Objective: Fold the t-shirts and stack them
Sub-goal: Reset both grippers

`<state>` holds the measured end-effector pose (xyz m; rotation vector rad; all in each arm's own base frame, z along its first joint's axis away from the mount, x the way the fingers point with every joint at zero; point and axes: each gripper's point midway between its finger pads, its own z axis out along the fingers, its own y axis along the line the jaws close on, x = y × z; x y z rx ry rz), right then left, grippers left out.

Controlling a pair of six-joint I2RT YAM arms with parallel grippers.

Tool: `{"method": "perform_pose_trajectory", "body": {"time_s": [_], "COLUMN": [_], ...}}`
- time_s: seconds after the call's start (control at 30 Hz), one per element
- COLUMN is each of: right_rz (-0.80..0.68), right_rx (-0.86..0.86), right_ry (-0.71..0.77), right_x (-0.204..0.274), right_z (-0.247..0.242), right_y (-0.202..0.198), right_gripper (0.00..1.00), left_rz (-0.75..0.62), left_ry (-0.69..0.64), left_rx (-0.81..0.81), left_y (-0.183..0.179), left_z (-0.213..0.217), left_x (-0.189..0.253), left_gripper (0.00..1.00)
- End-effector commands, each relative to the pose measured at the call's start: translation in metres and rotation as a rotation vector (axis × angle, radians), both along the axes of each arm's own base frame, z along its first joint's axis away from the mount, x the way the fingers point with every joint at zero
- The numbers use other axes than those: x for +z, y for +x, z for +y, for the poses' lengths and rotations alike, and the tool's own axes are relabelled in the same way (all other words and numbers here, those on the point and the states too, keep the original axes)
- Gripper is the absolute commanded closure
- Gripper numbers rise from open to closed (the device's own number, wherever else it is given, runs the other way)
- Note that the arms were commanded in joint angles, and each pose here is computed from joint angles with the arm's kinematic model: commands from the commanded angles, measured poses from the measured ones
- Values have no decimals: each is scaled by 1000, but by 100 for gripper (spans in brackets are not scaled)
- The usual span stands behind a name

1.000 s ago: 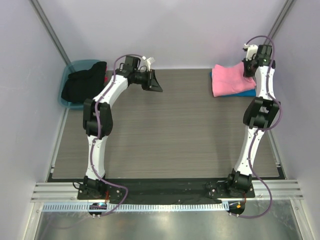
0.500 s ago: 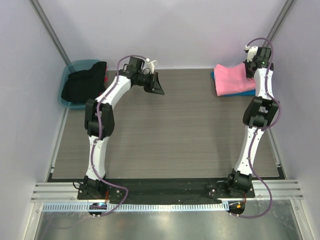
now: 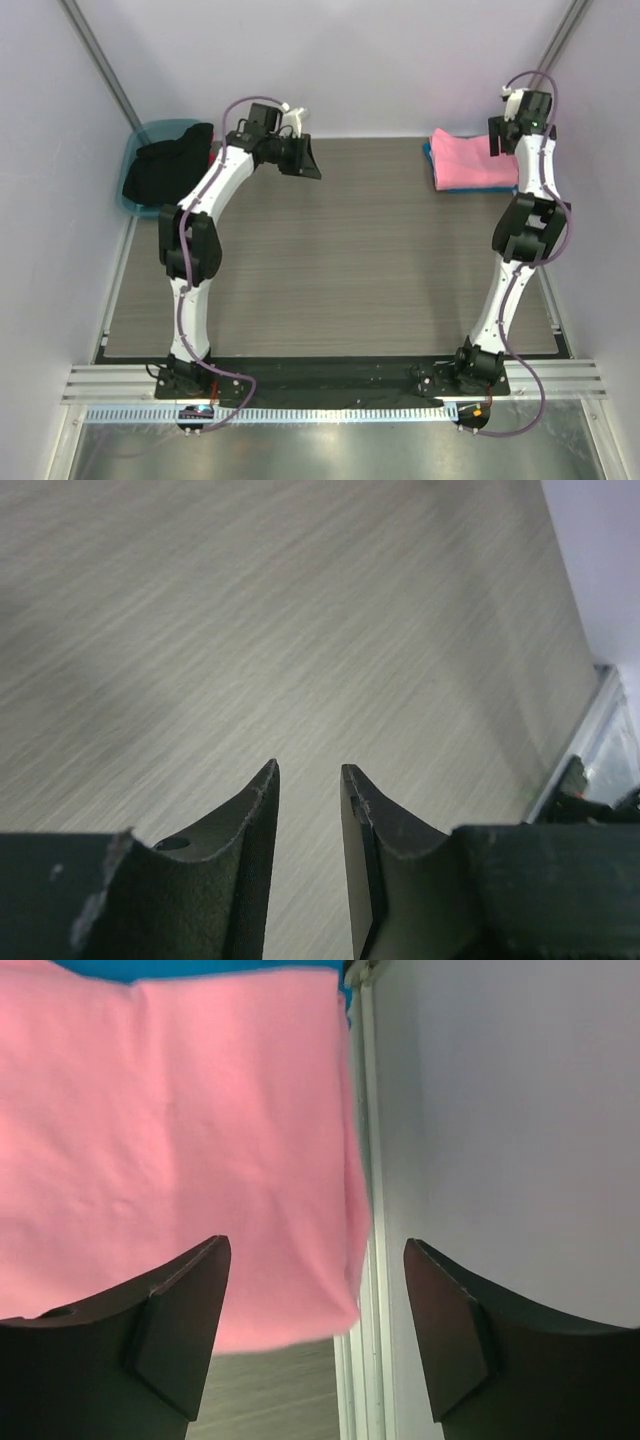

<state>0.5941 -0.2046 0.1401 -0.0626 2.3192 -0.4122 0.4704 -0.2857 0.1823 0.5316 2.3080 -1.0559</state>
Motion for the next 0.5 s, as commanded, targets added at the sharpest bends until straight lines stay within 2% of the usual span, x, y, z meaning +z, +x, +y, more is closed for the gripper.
{"method": "perform_pose_trajectory", "body": {"time_s": [0.0, 0.03, 0.1, 0.13, 0.23, 0.3, 0.37, 0.43, 0.47], "right_rz": [-298, -311, -331, -337, -319, -284, -264, -218, -220], "right_rx": [60, 125, 195, 285, 350, 354, 352, 344, 287], "right_ry": [-41, -22, 5, 50, 186, 361, 505, 515, 464], "right_x": [156, 161, 176, 178, 166, 148, 136, 110, 103], "right_z": [35, 59, 91, 125, 172, 206, 236, 252, 245], "right_y": [-18, -19, -37, -40, -59, -65, -67, -71, -67], "right_gripper": [23, 20, 3, 0, 0, 0, 0, 0, 0], "left_rz": [-175, -214, -246, -261, -267, -233, -219, -234, -244], "left_ry": [91, 129, 216, 240, 285, 281, 273, 302, 336], "left_rx": [143, 178, 263, 284, 348, 388, 412, 430, 450], "left_y": [20, 24, 34, 37, 45, 48, 52, 56, 59], "left_z": [35, 44, 68, 77, 104, 119, 126, 134, 139], "left_x": [53, 61, 63, 65, 66, 63, 59, 57, 54], "left_gripper": [67, 66, 64, 62, 53, 51, 36, 23, 20]}}
